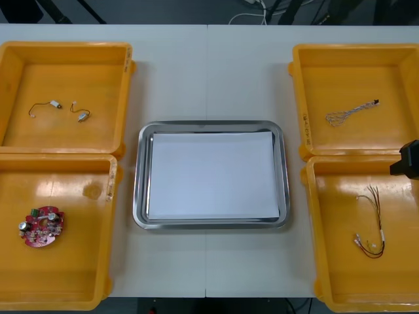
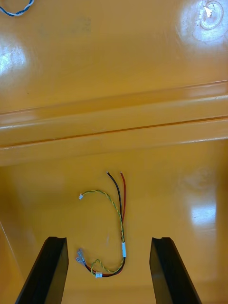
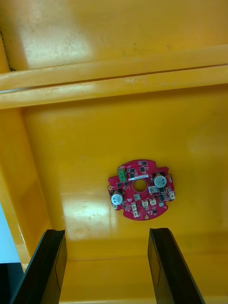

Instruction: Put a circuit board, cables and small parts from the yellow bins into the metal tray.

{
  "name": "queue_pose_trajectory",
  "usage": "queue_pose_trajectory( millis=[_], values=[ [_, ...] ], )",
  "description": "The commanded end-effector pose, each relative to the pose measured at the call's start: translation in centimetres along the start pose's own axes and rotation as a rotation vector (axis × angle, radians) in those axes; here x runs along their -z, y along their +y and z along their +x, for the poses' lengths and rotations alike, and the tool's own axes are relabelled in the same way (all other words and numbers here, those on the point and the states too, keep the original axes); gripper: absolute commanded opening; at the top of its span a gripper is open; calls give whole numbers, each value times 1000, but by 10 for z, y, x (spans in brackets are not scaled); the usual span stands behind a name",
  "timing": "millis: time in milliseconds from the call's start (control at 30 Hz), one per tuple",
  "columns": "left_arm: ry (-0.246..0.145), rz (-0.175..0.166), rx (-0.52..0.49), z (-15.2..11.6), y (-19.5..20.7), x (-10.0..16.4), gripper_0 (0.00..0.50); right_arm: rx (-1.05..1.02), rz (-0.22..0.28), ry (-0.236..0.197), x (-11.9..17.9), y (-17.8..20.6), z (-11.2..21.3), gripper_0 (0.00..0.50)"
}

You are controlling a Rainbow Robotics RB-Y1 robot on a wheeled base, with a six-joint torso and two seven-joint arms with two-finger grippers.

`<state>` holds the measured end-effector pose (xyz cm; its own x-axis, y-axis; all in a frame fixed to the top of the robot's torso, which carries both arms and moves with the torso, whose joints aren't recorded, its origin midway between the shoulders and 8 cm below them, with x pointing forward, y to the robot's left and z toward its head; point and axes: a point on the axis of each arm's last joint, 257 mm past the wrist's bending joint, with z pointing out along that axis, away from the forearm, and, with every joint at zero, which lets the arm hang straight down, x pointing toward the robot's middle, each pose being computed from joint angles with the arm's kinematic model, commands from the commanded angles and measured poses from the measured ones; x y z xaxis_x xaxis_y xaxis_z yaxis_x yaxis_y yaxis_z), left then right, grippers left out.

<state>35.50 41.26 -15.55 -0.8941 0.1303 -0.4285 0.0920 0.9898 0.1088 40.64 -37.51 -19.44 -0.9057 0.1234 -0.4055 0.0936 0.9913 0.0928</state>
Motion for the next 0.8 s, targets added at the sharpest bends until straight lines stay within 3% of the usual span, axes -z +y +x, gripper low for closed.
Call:
queue_pose_trajectory(
  millis=[33,800],
  values=[
    [-14,-33,-27,0,11,8,500,6,-16,-41,9,4,-7,500],
    [-14,-33,-27,0,11,8,500,6,-16,-41,9,4,-7,500]
  ],
)
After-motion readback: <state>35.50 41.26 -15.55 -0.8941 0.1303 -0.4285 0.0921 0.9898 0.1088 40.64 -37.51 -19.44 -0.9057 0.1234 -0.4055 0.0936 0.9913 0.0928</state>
